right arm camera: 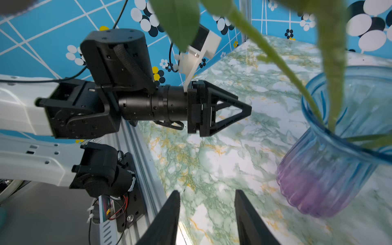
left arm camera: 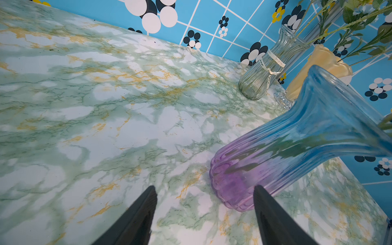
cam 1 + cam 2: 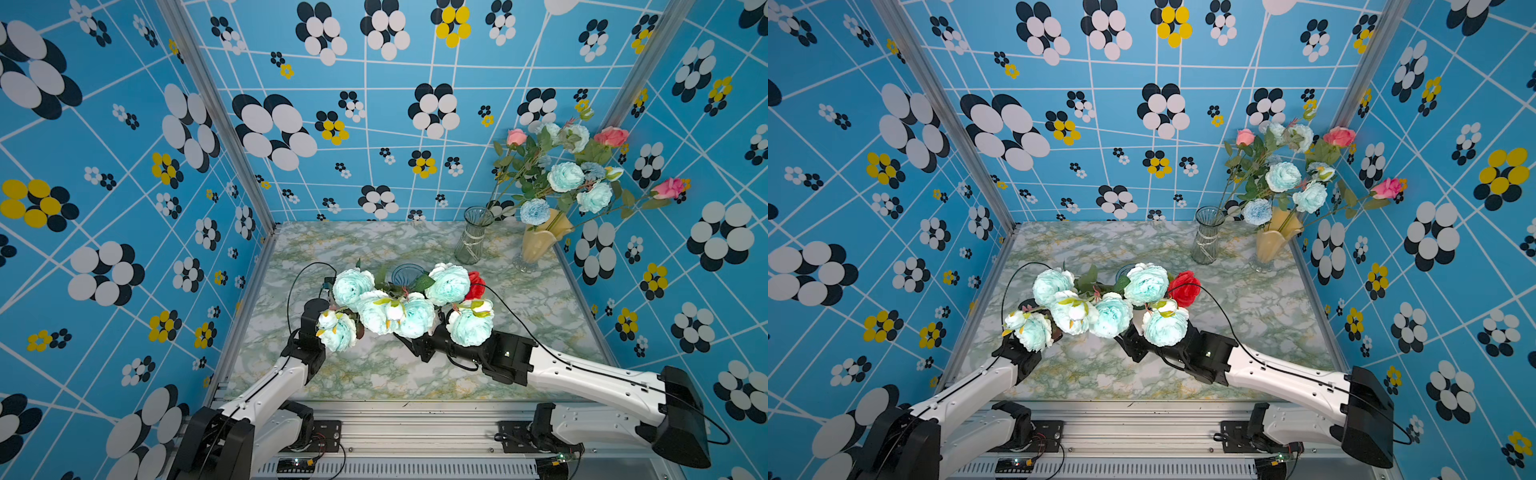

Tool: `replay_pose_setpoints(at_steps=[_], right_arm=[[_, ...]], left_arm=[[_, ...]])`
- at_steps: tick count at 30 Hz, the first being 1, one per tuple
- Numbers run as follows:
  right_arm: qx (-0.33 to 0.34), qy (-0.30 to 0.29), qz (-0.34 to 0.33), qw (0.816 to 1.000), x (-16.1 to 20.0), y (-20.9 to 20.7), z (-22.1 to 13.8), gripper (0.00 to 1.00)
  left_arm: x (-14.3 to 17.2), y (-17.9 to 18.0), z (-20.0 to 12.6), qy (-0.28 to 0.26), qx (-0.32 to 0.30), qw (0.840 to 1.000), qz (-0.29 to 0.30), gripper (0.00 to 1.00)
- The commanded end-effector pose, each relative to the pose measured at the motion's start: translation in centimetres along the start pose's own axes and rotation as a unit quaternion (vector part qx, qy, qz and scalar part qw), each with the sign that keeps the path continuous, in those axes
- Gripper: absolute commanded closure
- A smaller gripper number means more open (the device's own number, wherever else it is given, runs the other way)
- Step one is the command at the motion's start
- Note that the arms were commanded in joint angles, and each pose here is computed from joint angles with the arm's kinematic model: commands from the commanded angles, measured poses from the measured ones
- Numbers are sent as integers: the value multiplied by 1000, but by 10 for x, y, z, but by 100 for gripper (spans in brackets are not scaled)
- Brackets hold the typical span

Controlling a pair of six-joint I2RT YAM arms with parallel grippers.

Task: Pick out blue flowers from the vase
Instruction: Pick up the flower from the vase.

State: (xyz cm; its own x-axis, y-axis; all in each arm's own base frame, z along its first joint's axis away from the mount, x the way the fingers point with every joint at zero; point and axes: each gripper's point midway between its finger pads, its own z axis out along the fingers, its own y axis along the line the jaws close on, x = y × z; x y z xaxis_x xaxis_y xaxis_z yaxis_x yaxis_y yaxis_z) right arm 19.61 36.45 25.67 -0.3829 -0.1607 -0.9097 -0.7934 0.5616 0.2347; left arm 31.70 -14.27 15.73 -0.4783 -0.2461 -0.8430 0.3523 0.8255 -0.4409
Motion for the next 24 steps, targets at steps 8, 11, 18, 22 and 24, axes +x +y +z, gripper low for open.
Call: replay_pose_setpoints(at_steps=[8,11,18,22,24], right_arm=[[80,-90,-5,993,-67,-30,11,49],[99,-89,18,991,-76,-55,8,48],[114,-29,31,993,-95,-87,12,40],[113,1,41,993,-98,-102,21,39],[110,9,37,993,-101,-104,25,38]], left_arm=[[-17,-11,4,-17,15,1000,12,26],[-17,-11,4,-16,15,1000,11,26],[-16,-11,5,-13,16,1000,10,26],[-15,-12,6,-11,18,1000,10,26],[-15,-12,6,-11,18,1000,11,26]])
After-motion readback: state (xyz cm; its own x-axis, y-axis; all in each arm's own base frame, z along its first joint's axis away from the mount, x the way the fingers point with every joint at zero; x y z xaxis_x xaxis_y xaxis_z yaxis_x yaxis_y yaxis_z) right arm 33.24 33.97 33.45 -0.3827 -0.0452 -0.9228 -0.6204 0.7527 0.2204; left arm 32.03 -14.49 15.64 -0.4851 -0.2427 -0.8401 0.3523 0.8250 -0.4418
